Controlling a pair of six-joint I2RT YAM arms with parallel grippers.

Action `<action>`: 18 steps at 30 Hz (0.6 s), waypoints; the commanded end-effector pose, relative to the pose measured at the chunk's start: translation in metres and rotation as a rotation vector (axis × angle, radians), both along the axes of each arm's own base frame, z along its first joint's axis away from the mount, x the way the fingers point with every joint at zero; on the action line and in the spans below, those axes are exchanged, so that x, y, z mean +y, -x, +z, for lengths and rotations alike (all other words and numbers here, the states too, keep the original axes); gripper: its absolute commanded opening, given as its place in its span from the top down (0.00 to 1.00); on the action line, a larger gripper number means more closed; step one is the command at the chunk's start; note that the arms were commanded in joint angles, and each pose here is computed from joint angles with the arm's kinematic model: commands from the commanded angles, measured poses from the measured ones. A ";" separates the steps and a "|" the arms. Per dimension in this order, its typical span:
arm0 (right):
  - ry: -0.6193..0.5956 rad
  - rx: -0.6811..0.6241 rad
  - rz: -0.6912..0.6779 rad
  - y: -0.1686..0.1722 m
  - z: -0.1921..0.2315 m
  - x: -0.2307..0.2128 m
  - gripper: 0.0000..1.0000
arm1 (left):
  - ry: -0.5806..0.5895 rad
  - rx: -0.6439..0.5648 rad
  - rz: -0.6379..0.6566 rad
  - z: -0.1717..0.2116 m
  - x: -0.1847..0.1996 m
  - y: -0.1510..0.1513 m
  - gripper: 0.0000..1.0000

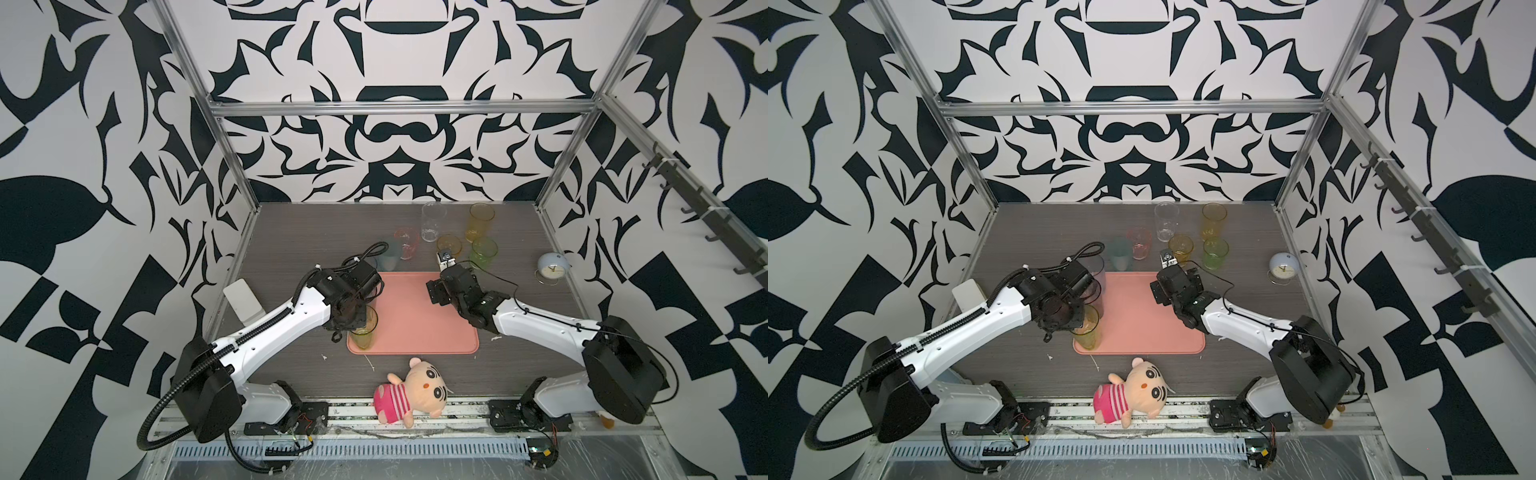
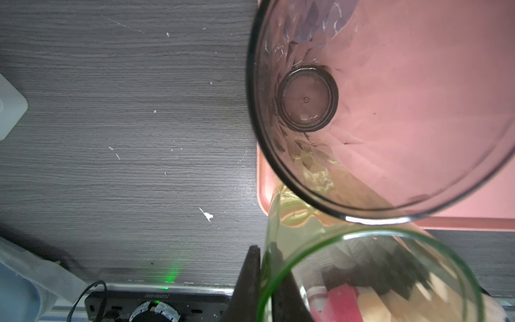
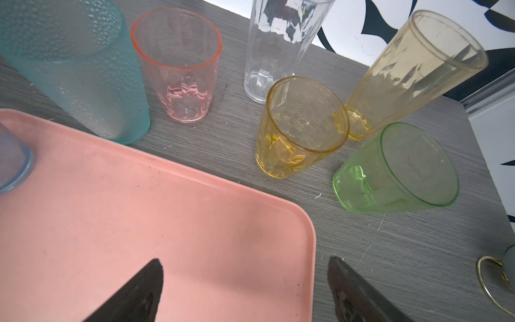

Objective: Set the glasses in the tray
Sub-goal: 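Hold the green glass on the tray with the left gripper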

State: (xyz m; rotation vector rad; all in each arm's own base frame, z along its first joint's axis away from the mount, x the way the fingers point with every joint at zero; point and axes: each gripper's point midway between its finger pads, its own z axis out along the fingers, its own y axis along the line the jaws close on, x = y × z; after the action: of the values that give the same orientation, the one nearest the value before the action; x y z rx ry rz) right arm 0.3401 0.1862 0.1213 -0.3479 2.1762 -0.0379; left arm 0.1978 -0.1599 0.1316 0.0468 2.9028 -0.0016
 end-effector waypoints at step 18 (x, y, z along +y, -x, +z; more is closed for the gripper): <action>-0.024 -0.049 -0.024 -0.007 0.020 0.002 0.05 | -0.002 -0.042 -0.003 0.022 0.002 -0.004 0.75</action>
State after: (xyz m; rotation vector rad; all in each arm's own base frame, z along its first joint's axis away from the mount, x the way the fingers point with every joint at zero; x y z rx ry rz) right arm 0.3401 0.1860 0.1214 -0.3432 2.1766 -0.0378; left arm 0.2032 -0.1631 0.1435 0.0504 2.8765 -0.0174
